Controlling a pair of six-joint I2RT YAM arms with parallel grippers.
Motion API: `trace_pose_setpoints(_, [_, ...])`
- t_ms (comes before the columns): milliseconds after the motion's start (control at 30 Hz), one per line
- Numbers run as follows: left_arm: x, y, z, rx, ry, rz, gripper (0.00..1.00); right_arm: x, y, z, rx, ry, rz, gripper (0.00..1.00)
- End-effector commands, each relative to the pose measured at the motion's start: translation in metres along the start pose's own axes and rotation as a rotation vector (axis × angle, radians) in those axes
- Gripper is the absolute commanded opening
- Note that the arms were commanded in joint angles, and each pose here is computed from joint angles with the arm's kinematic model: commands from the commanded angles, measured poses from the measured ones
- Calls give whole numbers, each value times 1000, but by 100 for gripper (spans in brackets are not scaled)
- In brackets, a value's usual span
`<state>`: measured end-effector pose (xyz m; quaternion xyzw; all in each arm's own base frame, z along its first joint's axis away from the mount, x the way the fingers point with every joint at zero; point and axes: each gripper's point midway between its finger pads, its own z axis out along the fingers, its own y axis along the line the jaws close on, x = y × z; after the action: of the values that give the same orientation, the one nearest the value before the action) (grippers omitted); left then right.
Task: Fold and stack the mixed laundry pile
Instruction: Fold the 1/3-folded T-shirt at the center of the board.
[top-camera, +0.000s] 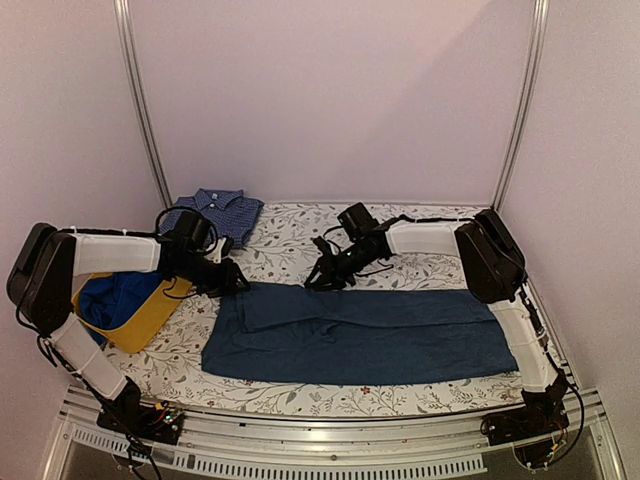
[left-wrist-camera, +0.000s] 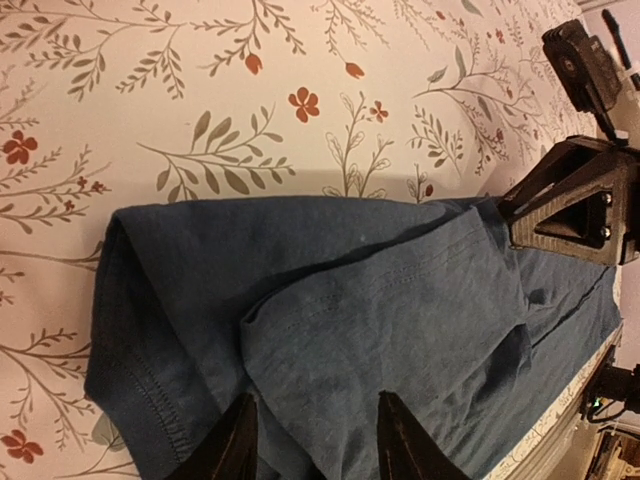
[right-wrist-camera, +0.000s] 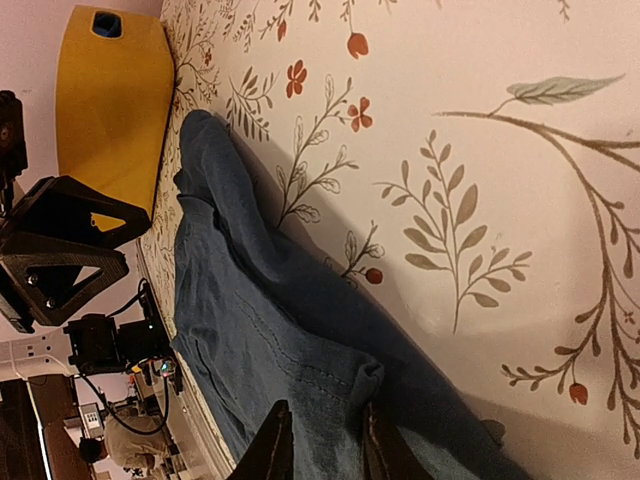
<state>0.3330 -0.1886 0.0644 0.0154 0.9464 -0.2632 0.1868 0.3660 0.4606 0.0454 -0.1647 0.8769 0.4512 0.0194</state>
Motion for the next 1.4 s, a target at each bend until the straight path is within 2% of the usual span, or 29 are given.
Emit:
trace_pose_setpoints(0, [-1, 7, 4, 0, 3, 1, 41, 0, 2, 10, -21, 13, 3, 23])
trace_pose_setpoints(100, [-1, 8, 7, 3, 4, 3, 40, 2, -6, 12, 8, 16, 21, 28])
trace_pose_setpoints(267, [-2, 7, 13, 18, 11, 4, 38, 7, -17, 16, 31, 31, 40, 27])
trace_pose_setpoints(533, [-10, 12, 24, -6, 11, 7, 36, 1, -7, 13, 9, 12, 14, 17])
trace_pose_setpoints(667, [-14, 19, 29, -48, 19, 5, 37, 0, -10, 15, 15, 10, 22, 23])
trace_pose_setpoints(900, [-18, 18, 32, -46, 20, 8, 36, -4, -11, 18, 15, 4, 11, 24])
trace_pose_setpoints(1067, [-18, 18, 34, -37, 24, 14, 27, -6, -13, 20, 12, 3, 6, 19])
trace_pose_setpoints(1300, [-18, 13, 31, -19, 18, 23, 0, -7, -6, 17, -1, 4, -12, 0])
trace_pose_setpoints(1367, [-21, 10, 27, -12, 6, 29, 0, -8, 1, 13, -7, -4, -30, 0])
